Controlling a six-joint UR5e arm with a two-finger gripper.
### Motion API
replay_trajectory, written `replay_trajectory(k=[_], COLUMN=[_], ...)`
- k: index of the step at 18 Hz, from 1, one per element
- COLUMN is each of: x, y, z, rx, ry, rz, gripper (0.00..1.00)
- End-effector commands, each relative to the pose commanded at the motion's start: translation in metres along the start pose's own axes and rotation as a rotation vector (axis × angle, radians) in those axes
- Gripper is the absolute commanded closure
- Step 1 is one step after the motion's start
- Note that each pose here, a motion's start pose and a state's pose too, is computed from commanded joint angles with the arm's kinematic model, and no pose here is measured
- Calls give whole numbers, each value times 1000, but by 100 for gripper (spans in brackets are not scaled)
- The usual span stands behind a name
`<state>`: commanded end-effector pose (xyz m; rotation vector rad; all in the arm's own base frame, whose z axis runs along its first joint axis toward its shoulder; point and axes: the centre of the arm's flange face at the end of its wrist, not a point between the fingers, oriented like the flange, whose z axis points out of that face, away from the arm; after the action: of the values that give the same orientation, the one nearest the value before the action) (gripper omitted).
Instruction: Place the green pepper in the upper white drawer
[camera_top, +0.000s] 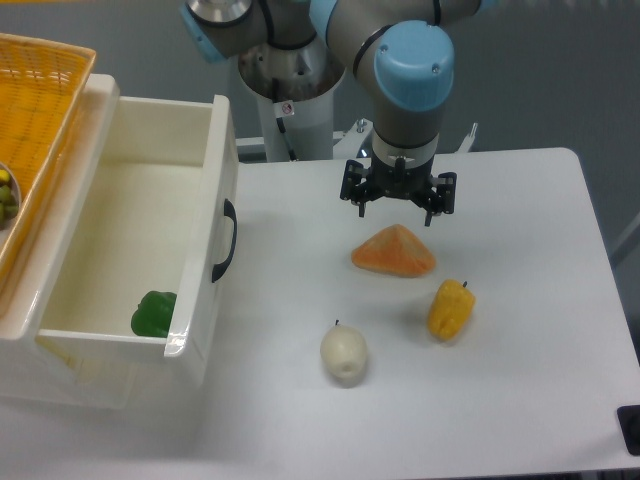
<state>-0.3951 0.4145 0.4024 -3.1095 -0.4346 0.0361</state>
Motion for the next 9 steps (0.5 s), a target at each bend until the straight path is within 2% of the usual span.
replay_trajectory(k=[6, 9], x=[2, 11], y=[-4, 4], z=[6, 21], rx=[-7, -33], ry=[6, 28], rz=[-11, -13], gripper=[0, 0])
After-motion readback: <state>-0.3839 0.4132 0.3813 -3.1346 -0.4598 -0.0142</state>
